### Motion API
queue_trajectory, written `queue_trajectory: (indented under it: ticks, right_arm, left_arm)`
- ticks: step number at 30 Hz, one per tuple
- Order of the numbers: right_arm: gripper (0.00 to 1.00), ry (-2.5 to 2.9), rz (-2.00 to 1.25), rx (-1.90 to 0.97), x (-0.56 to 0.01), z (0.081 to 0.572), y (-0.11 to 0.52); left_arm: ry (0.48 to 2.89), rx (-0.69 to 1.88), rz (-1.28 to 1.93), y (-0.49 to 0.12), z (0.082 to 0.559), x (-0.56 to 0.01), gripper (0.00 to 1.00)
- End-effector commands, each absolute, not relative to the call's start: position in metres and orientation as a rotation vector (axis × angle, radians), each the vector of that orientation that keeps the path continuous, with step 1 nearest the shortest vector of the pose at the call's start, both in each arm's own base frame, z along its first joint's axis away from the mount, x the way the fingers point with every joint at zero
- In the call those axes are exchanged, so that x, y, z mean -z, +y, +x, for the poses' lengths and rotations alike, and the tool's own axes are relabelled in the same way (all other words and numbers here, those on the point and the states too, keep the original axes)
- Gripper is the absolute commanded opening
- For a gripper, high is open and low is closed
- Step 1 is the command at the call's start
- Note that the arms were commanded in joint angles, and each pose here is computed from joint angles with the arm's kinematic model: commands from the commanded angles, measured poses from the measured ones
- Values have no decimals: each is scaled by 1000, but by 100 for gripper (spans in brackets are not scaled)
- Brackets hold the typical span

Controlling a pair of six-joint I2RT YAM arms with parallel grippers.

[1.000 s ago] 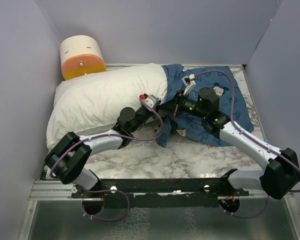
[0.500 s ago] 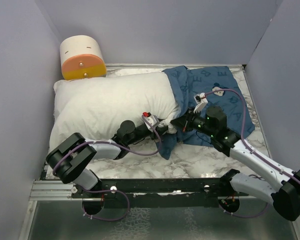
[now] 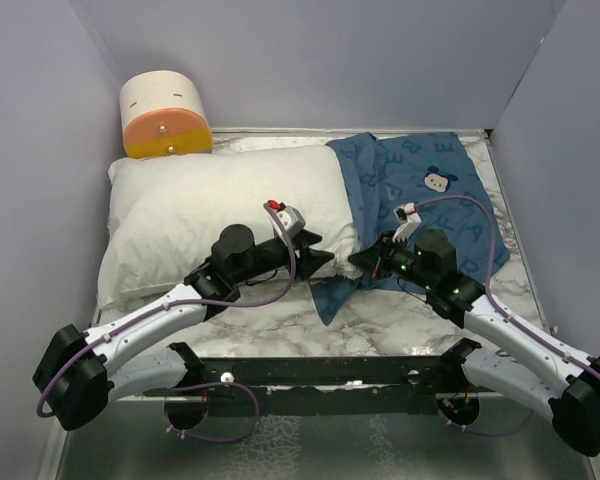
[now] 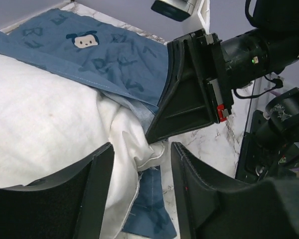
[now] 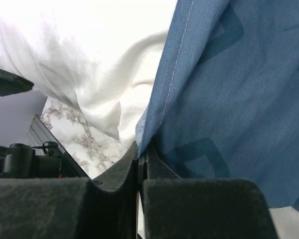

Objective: Put the pillow into the pillowcase
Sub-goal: Stuff the pillow into the pillowcase.

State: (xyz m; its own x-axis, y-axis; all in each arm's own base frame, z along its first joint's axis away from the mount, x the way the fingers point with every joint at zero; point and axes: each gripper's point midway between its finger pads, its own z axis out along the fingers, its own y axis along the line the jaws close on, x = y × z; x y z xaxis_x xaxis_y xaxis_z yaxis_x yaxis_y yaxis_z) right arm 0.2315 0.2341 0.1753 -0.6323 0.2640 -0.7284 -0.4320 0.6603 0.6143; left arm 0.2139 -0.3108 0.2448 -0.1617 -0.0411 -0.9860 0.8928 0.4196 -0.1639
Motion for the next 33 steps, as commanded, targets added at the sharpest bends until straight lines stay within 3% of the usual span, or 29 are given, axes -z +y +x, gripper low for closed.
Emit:
queue_trajectory:
  ticks: [1,8,16,21,26,33]
  right_arm:
    - [1,1945,-139,-1034,-194,238,238]
    - [1,1929,-140,-1017,-202,238,235]
    - [1,1807,-243,-1097,-250,232,246]
    - [1,1709,-302,-1197,-293,232,265]
    - [1,1732,-314,-1163,-287,232,263]
    - [1,1796,-325,-1226,-259,221,274]
  left_arm:
    - [1701,1040,784,-320,214,-222,45]
    - [1820,977,844,-345,238,-169,34]
    - [1849,735,696,-351,305,-135,0]
    - [1631,661,302,-339,358,-208,0]
    - [1448,680,93,-323,376,-279,0]
    - [1433,771,97,-352,366,-284,0]
